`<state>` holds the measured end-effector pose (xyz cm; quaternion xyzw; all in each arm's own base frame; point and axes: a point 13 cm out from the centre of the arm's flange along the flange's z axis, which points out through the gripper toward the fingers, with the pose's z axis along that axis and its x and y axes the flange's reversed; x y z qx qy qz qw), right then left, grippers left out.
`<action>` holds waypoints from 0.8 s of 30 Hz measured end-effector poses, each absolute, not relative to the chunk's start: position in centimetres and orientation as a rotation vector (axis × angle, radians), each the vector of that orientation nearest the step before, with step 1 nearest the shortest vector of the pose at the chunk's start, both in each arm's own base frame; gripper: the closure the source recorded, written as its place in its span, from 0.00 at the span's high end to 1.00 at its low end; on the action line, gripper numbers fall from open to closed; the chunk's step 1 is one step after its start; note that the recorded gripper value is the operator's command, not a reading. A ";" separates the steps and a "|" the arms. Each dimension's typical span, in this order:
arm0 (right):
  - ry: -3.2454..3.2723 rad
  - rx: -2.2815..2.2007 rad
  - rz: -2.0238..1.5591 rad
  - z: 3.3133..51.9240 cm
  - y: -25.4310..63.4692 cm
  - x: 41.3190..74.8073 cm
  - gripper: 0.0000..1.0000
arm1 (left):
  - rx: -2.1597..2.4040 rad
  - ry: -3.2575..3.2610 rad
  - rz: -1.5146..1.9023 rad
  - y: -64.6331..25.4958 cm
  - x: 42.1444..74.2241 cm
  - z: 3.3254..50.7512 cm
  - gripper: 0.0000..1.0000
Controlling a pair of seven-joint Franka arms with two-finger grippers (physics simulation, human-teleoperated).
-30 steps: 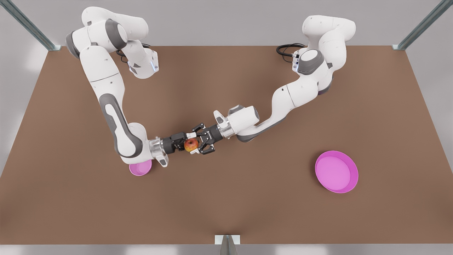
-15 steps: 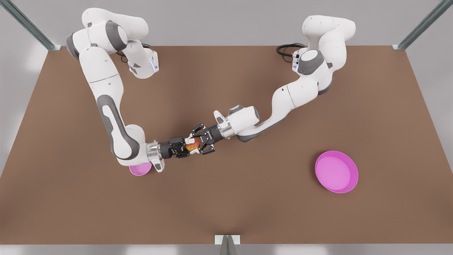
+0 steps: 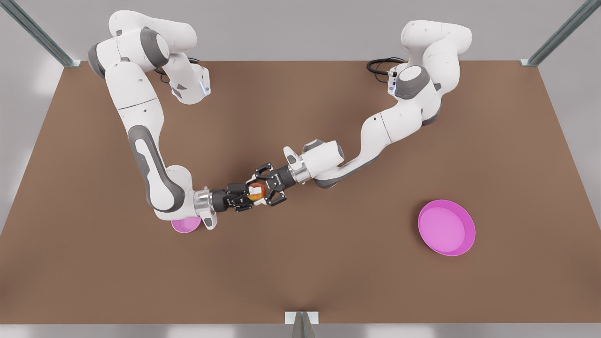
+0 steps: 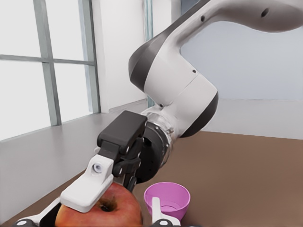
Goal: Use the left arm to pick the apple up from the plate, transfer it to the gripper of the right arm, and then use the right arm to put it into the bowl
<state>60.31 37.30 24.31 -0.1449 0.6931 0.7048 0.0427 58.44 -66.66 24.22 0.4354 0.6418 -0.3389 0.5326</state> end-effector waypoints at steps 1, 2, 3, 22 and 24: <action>2.118 -0.446 2.154 24.3 37.3 60.3 0.59 | 1.038 1.531 -0.808 -66.6 58.4 24.2 0.99; 2.116 -0.449 2.152 24.4 37.3 60.4 0.59 | 1.038 1.532 -0.808 -66.6 58.5 24.1 0.99; 2.115 -0.450 2.151 24.4 37.3 60.4 0.59 | 1.038 1.533 -0.807 -66.6 58.5 24.1 0.99; 2.162 -0.518 1.941 24.8 29.4 66.0 0.59 | 1.182 1.609 -0.606 -46.6 67.4 35.2 1.00; 2.231 -0.541 1.870 23.3 26.3 66.8 0.60 | 1.185 1.780 -0.489 -40.0 72.1 38.8 1.00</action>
